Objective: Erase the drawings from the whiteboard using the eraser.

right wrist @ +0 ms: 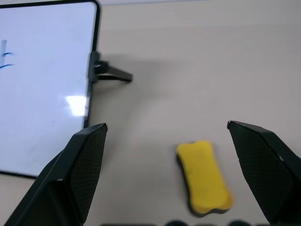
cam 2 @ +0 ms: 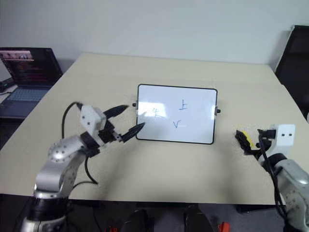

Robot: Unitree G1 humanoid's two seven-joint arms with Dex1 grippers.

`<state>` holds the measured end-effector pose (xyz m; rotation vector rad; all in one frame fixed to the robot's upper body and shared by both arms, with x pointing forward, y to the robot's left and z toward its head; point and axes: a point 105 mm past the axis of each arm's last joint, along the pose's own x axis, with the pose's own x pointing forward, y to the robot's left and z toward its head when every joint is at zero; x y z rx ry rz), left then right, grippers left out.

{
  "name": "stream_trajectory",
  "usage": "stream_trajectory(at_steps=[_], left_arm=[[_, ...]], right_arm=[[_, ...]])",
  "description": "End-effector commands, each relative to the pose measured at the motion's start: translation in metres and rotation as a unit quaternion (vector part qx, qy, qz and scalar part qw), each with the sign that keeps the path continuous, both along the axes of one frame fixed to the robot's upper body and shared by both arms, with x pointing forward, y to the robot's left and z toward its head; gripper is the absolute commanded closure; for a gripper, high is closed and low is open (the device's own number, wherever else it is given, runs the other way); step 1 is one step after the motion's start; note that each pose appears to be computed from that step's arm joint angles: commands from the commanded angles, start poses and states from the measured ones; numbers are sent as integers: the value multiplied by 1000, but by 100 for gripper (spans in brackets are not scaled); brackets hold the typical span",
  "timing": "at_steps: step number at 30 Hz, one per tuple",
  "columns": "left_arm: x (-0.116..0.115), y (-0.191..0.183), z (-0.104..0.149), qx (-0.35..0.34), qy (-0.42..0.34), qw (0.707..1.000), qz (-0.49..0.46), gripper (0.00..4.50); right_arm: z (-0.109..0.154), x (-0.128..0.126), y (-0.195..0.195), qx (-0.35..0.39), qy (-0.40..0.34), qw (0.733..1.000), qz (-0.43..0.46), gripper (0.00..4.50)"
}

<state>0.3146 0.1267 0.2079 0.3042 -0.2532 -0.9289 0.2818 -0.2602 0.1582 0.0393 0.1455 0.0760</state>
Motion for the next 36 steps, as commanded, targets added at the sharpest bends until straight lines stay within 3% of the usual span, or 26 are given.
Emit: stream_trajectory(at_steps=[1,5,12,20,34,36], left_arm=[[-2,-29,15,21,8,995,-100,0],[-10,-57,20,83,30,969,-229,0],[-20,-74,18,131,28,942,-307,0],[-12,-66,21,145,17,946,-290,0],[-8,-56,15,148,21,951,-269,0],[-7,-55,15,149,21,952,-266,0]], right_arm=[[5,3,-3,4,19,1000,2,4],[-4,16,4,-15,63,997,32,4],[-20,28,9,-35,91,994,51,4],[-35,42,-1,-73,99,991,47,4],[-46,52,-15,-67,101,992,37,4],[-47,53,-17,-67,103,992,34,41]])
